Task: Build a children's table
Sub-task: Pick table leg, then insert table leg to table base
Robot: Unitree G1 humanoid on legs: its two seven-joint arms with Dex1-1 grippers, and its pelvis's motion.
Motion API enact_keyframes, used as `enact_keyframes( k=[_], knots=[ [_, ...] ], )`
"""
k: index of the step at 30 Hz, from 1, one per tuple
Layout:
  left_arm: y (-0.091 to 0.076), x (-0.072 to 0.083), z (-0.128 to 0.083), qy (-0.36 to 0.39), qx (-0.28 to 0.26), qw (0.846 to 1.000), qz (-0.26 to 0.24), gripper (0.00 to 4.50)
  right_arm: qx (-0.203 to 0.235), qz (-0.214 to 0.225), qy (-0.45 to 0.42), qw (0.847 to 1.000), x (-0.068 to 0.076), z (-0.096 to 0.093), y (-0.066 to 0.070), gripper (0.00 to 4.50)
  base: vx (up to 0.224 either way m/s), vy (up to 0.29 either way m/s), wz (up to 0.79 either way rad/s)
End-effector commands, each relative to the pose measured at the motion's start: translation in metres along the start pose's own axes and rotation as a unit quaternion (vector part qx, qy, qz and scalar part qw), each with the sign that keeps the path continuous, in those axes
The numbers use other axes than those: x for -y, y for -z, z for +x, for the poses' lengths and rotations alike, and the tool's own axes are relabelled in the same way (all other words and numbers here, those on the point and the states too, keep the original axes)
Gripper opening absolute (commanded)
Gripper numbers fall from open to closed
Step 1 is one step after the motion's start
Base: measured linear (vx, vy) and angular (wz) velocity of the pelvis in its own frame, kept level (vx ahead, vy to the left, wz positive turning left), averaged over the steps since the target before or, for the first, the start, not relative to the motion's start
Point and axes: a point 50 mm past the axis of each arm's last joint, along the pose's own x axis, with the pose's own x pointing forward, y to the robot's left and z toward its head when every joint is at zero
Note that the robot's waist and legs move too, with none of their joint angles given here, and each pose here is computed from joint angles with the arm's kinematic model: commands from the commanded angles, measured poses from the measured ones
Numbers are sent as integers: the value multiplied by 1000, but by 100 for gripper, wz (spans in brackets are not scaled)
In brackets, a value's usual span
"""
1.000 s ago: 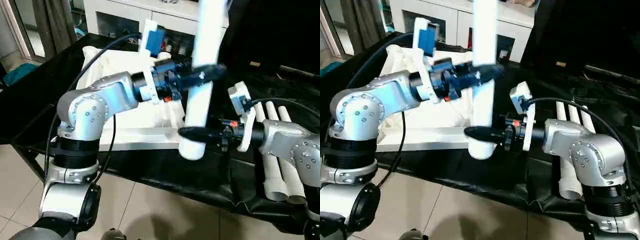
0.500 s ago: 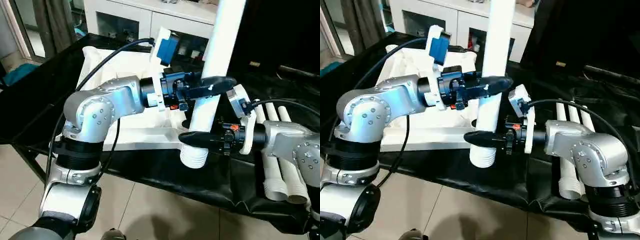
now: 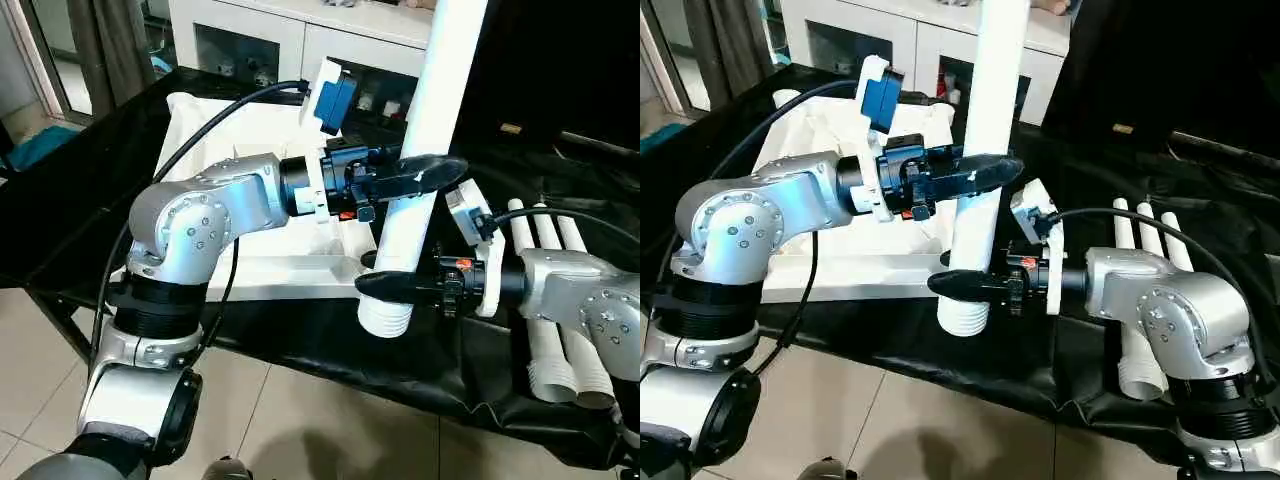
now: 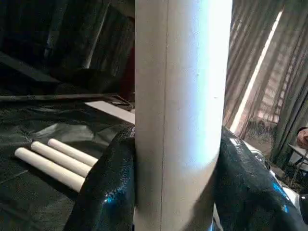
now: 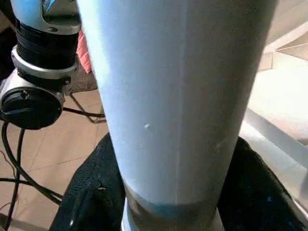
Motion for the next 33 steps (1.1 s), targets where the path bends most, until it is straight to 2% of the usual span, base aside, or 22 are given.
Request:
enact_keyframes(
  k=[1, 5, 7, 9, 12, 14, 15, 17, 18, 20, 23, 24, 26, 27, 28, 29, 30, 31, 32, 33],
  knots=[
    [-6, 5, 5, 16, 1, 1000, 18, 182, 7, -4, 18, 1000, 3, -5, -2, 199, 0, 0, 0],
    [-6, 4, 5, 5, 3, 1000, 26, 182, 31, -9, 42, 999, 8, -3, -4, 197, 0, 0, 0],
    [-6, 4, 5, 2, 3, 1000, 27, 238, 34, -10, 47, 998, 9, -3, -5, 197, 0, 0, 0],
    [-12, 3, 4, 2, 40, 999, 6, 252, 56, -15, 64, 996, 13, -2, -8, 196, 0, 0, 0],
    [-17, 3, 2, -2, 70, 998, 7, 281, 76, -20, 81, 994, 16, -1, -11, 195, 0, 0, 0],
    [-22, 4, -1, -7, 131, 991, 20, 299, 103, -24, 97, 990, 19, -2, -15, 195, 0, 0, 0],
    [-22, 4, -1, -7, 132, 991, 20, 300, 104, -24, 97, 990, 19, -2, -15, 195, 0, 0, 0],
    [-26, 5, -2, -19, 184, 982, 27, 303, 133, -25, 107, 985, 21, -3, -19, 195, 0, 0, 0],
    [-25, 4, -2, -38, 226, 973, 11, 306, 163, -29, 119, 979, 23, -3, -23, 194, 0, 0, 0],
    [-24, 3, -2, -53, 240, 969, 3, 306, 175, -30, 123, 976, 24, -4, -24, 193, 0, 0, 0],
    [-20, -7, -5, -125, 257, 958, 8, 306, 211, -27, 161, 964, 29, -5, -28, 193, 0, 0, 0],
    [-16, -16, -9, -179, 234, 955, 37, 306, 225, -36, 196, 954, 34, -7, -28, 193, 0, 0, 0],
    [-12, -23, -13, -225, 209, 949, 67, 306, 231, -47, 226, 945, 38, -9, -28, 193, 0, 0, 0],
    [4, -41, -32, -341, 107, 919, 164, 306, 197, -96, 314, 924, 50, -13, -17, 193, 0, 0, 0],
    [4, -41, -32, -341, 107, 919, 164, 306, 197, -96, 314, 924, 50, -13, -17, 193, 0, 0, 0],
    [19, -51, -48, -391, 24, 891, 231, 306, 177, -96, 378, 904, 60, -20, -5, 193, 0, 0, 0],
    [30, -54, -56, -392, -20, 884, 255, 306, 184, -76, 405, 892, 63, -25, 0, 193, 0, 0, 0],
    [32, -54, -57, -390, -28, 883, 259, 306, 187, -71, 409, 890, 64, -26, 1, 193, 0, 0, 0],
    [41, -55, -62, -383, -59, 881, 270, 306, 196, -54, 425, 882, 66, -29, 5, 193, 0, 0, 0],
    [51, -56, -65, -364, -91, 886, 272, 306, 199, -42, 436, 877, 66, -32, 10, 193, 0, 0, 0]
  ],
)
